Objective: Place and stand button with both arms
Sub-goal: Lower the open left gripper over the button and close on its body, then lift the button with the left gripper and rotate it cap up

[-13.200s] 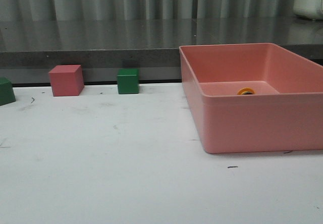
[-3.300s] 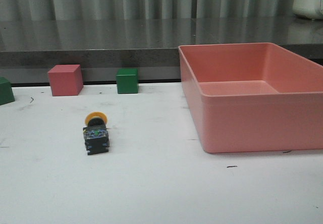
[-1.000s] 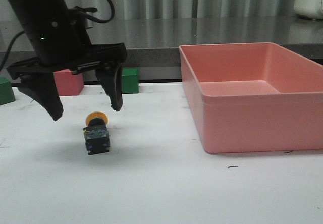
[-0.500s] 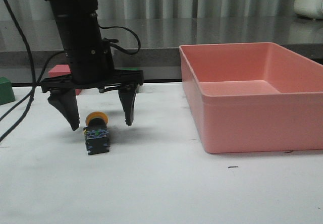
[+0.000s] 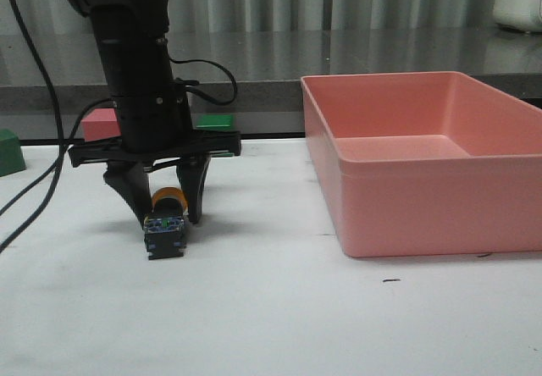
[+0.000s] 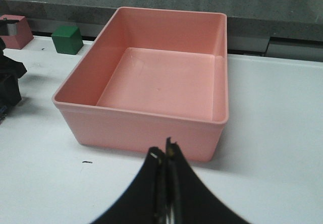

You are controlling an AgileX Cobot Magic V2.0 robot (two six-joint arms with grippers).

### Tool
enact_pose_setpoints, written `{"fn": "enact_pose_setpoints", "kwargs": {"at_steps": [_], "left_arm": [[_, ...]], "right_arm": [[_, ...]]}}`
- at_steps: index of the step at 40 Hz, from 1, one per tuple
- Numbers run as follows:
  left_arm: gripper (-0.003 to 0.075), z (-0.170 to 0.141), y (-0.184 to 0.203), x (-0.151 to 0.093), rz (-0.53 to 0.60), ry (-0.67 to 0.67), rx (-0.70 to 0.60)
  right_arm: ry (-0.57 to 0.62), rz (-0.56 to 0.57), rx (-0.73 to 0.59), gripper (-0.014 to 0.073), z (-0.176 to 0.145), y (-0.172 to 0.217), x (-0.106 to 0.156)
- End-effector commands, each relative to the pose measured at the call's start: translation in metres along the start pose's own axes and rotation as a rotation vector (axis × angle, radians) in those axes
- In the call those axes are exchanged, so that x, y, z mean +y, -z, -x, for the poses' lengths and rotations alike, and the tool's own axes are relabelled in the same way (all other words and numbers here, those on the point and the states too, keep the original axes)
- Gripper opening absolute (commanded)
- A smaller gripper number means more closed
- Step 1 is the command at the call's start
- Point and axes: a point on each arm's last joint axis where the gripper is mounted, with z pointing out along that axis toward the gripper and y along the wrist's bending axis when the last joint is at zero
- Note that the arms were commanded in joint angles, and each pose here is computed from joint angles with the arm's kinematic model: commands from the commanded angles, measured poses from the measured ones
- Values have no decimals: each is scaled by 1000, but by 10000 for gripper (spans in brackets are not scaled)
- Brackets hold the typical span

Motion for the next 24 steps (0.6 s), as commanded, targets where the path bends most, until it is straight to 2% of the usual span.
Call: {"fn": "enact_pose_setpoints", "kwargs": {"at_steps": [1,7,10,16,21,24], "left_arm": [[244,2,31,-6,-36,2,-76],[238,4,37,-6,-38,-23,-108],[237,5,50,-11,-67,-86,-182],[237,2,98,-25,-130,-183,-415],[237,-7,137,-20,-122,-221,-555],[238,-12,152,-10,-73,-253,-621]], "right_arm": [[22,6,-97,-71,14,3,1],[22,6,-97,-71,14,3,1],[22,6,-97,-71,14,3,1],[22,6,-97,-71,14,3,1],[22,6,-97,-71,14,3,1],[22,6,-97,-71,14,3,1]]}}
